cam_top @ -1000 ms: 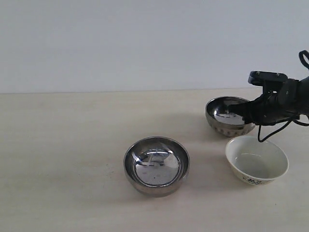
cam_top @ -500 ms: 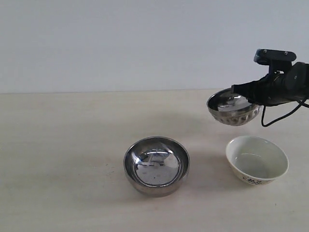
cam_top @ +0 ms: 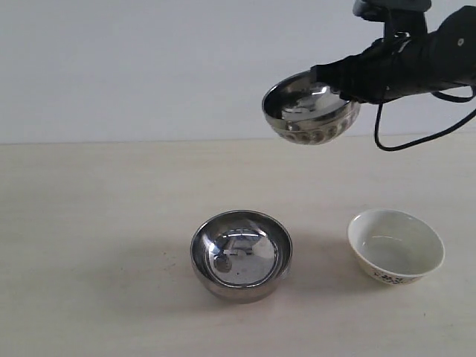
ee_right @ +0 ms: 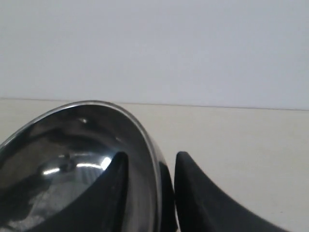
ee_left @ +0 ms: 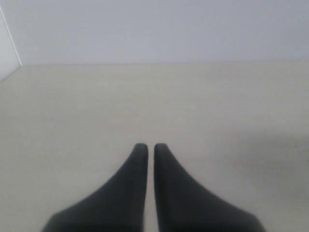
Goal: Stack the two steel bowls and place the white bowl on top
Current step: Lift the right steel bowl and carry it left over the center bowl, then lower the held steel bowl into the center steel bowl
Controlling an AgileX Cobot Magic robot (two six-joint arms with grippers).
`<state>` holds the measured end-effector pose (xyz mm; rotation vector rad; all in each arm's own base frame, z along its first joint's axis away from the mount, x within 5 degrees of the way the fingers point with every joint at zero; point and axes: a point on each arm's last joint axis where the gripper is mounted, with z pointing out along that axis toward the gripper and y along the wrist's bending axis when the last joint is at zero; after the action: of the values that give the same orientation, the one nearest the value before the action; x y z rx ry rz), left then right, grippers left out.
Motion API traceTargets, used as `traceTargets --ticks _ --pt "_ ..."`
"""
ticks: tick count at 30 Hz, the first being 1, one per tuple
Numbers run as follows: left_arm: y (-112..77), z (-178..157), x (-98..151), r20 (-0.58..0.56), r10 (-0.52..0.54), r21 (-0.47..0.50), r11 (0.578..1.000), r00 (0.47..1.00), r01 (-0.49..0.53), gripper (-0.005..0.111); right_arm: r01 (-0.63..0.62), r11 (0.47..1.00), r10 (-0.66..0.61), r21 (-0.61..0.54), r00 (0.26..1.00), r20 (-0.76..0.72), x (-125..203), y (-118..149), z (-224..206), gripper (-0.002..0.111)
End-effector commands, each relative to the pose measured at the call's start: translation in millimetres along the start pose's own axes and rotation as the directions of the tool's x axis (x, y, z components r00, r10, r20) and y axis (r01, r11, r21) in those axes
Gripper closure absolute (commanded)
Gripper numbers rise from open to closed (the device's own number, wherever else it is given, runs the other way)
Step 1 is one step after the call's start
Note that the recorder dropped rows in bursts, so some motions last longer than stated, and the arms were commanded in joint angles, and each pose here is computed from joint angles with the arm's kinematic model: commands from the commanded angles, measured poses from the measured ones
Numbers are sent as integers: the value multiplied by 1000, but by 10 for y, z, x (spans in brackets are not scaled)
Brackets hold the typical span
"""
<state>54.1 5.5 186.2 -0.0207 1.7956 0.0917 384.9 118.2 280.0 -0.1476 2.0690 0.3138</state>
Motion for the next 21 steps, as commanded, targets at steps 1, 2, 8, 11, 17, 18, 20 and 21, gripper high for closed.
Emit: traceTargets --ticks 1,2,8,11,17,18,20,21 --pt "-3 1 10 1 -9 1 1000 1000 9 103 31 996 -35 -80 998 -49 57 332 -66 108" --pt "-3 1 10 1 -9 1 1000 1000 9 103 38 995 -43 -94 997 -57 76 394 -70 108" --pt "-3 1 10 1 -9 1 1000 1000 9 103 89 978 -111 -188 988 -110 214 786 -119 108" --pt "-3 1 10 1 -9 1 1000 1000 9 103 105 970 -135 -220 983 -125 264 916 -144 108" --pt "-3 1 10 1 -9 1 1000 1000 9 103 126 960 -172 -249 969 -175 495 1034 -159 108" --pt "-3 1 10 1 -9 1 1000 1000 9 103 123 962 -171 -245 968 -184 550 1016 -152 108" --pt "-3 1 10 1 -9 1 1000 1000 9 103 123 964 -170 -235 967 -191 654 978 -138 108" --pt "-3 1 10 1 -9 1 1000 1000 9 103 121 966 -167 -230 967 -192 688 965 -134 108"
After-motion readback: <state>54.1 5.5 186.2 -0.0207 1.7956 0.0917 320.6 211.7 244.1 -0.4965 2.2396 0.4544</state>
